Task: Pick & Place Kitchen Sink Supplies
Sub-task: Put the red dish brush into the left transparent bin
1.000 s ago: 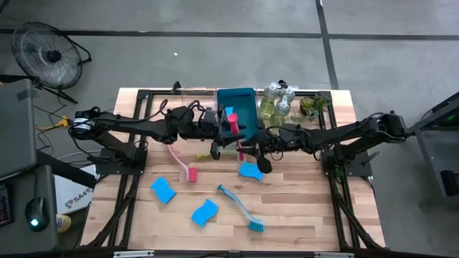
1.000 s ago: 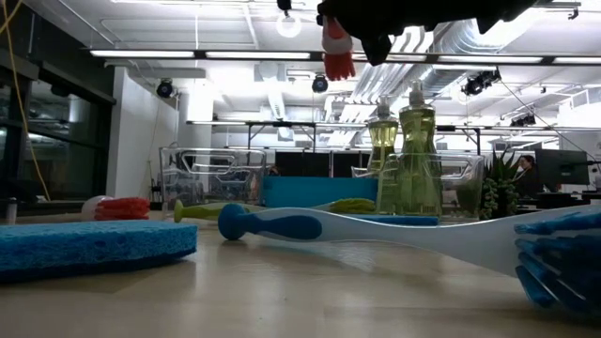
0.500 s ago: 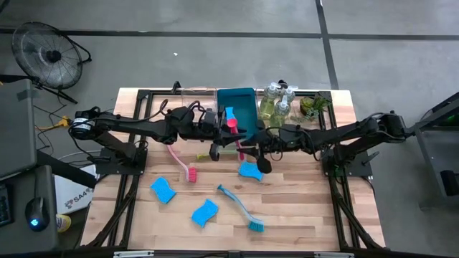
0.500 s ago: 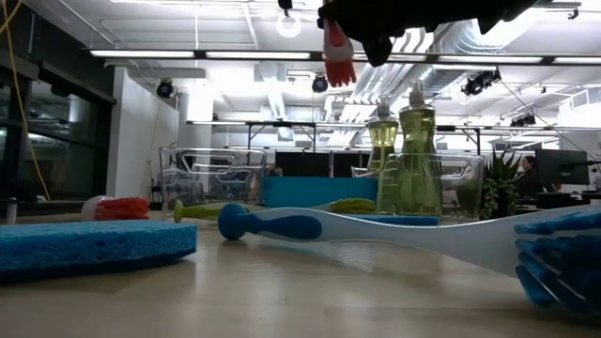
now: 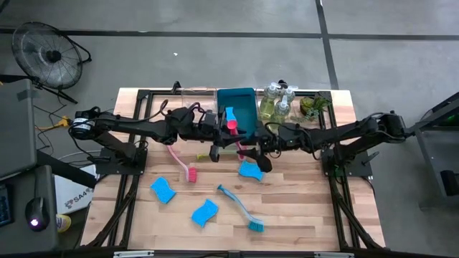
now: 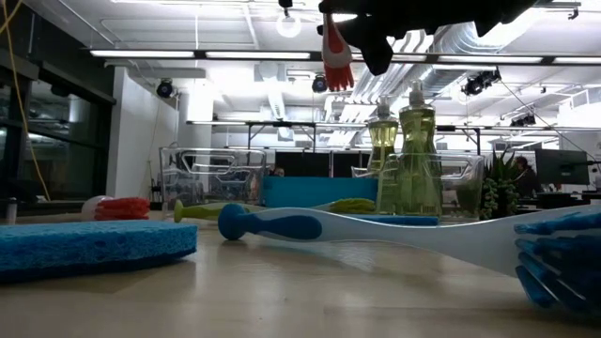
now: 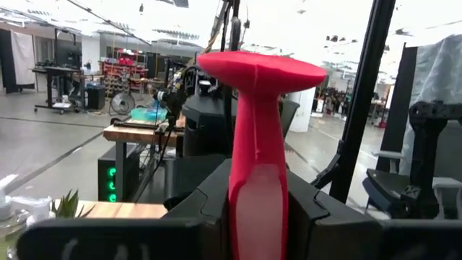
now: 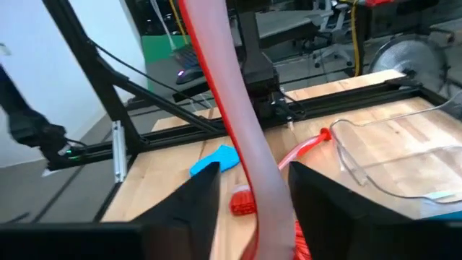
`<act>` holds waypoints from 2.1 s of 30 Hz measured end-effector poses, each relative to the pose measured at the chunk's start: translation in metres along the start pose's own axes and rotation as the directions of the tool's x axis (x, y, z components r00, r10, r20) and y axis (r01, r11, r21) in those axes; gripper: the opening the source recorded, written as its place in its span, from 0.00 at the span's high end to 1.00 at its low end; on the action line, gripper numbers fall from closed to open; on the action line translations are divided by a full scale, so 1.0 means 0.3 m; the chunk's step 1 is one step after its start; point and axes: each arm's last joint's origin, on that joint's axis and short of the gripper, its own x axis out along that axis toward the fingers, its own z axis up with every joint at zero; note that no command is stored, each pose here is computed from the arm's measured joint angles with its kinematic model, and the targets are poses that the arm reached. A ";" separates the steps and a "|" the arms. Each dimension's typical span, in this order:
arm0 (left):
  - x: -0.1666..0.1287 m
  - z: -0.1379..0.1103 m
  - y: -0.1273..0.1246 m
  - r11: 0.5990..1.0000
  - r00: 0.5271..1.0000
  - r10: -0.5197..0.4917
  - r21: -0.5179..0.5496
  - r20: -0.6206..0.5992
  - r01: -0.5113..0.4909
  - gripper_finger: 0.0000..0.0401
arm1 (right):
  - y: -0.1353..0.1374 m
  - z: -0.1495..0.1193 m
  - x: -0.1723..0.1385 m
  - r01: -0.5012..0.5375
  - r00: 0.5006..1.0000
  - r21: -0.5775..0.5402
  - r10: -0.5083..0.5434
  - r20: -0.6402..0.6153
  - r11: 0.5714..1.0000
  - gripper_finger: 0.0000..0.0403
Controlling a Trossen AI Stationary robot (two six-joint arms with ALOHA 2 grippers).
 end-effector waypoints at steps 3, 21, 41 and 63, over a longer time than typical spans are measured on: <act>0.000 -0.005 0.002 1.000 1.000 0.006 0.002 -0.014 -0.006 0.84 | -0.011 0.009 -0.005 -0.020 1.000 0.028 0.020 0.002 0.999 0.49; -0.052 -0.002 0.197 1.000 0.991 -0.019 0.014 -0.136 0.021 0.85 | -0.028 0.094 -0.149 0.130 0.991 0.027 -0.130 0.008 0.991 0.33; -0.308 0.055 0.213 0.812 0.785 0.281 0.573 -0.552 0.112 0.84 | -0.033 0.073 -0.159 0.169 0.985 0.119 -0.162 -0.064 0.978 0.33; -0.365 -0.094 0.486 0.793 0.623 0.279 0.542 -0.731 0.280 0.83 | -0.042 0.073 -0.161 0.249 0.968 0.188 -0.244 -0.051 0.950 0.33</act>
